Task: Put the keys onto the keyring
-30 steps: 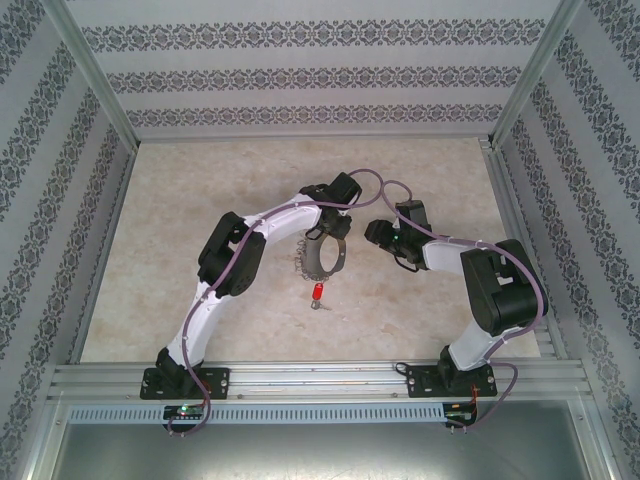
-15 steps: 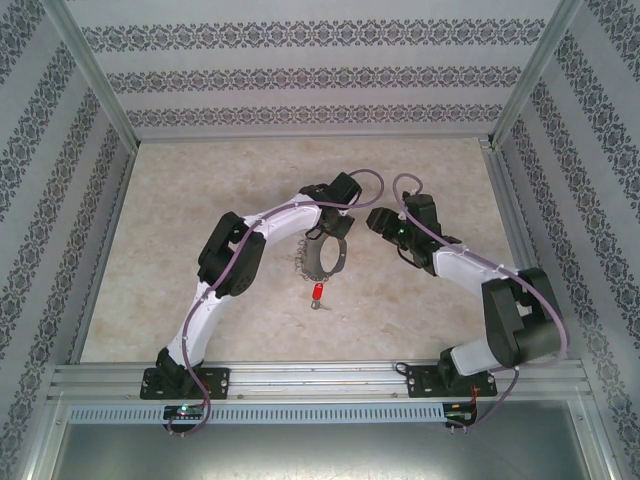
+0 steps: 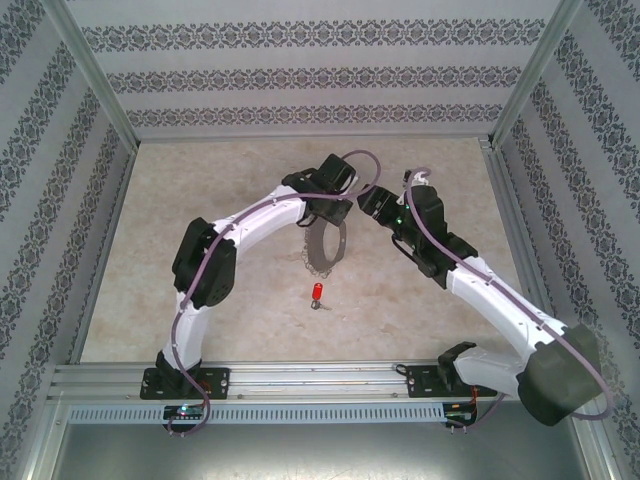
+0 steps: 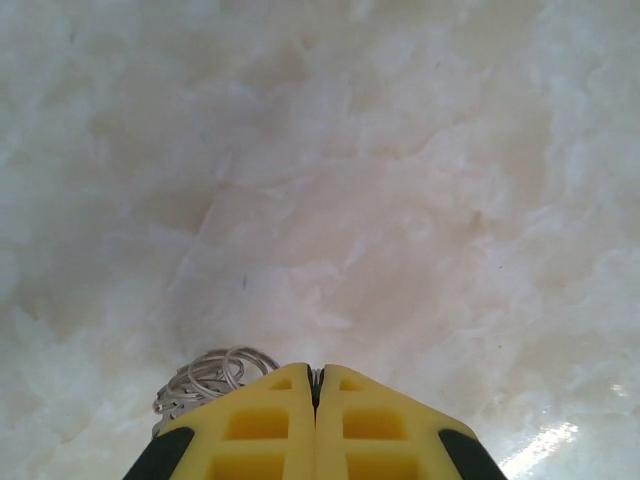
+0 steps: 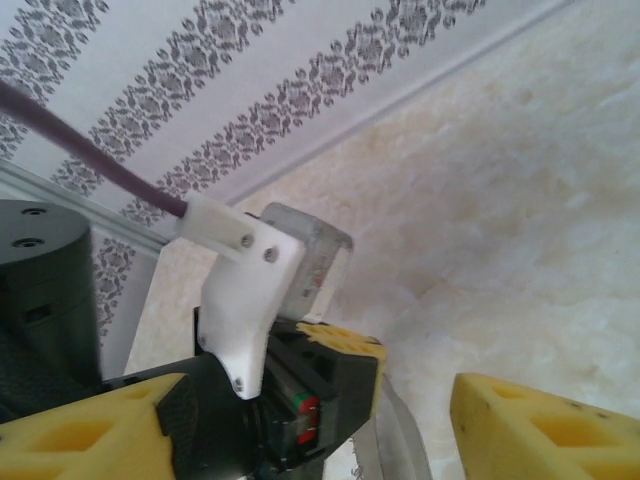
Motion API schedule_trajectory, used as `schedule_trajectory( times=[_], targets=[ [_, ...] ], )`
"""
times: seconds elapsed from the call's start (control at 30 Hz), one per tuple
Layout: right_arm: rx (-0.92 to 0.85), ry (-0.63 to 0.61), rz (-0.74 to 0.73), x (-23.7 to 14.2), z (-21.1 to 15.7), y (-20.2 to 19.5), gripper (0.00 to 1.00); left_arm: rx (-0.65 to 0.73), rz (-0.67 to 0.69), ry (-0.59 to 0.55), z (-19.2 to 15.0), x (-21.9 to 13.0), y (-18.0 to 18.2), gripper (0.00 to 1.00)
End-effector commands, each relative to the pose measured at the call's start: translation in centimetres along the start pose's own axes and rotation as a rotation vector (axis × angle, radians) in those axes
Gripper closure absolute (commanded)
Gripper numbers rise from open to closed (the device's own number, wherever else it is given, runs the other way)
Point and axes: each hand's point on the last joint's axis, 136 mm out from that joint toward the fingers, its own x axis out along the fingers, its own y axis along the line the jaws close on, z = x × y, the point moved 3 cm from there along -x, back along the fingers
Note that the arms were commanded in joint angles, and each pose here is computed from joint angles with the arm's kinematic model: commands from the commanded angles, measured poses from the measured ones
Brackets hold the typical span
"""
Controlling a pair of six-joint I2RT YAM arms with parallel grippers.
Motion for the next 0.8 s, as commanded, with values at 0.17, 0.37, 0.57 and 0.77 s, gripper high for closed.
schedule_trajectory(
  times=[0.17, 0.37, 0.57, 0.77],
  targets=[
    [0.093, -0.113, -0.029, -1.5, 1.7, 0.5, 0.25, 0.007, 0.031, -0.106, 1.9, -2.9, 2.3, 1.00],
    [0.122, -0.078, -0.001, -0.8, 1.8, 0.6, 0.27, 0.007, 0.089, -0.192, 2.9, -5.2, 3.9, 1.00],
    [0.110, -0.060, 0.053, -1.1, 1.7, 2.3, 0.27, 0.008, 0.176, -0.294, 2.3, -6.8, 5.7, 1.00],
    [0.003, -0.062, 0.102, -1.8, 1.8, 6.5, 0.26, 0.039, 0.244, -0.413, 1.1, -9.0, 7.0, 1.00]
  ],
)
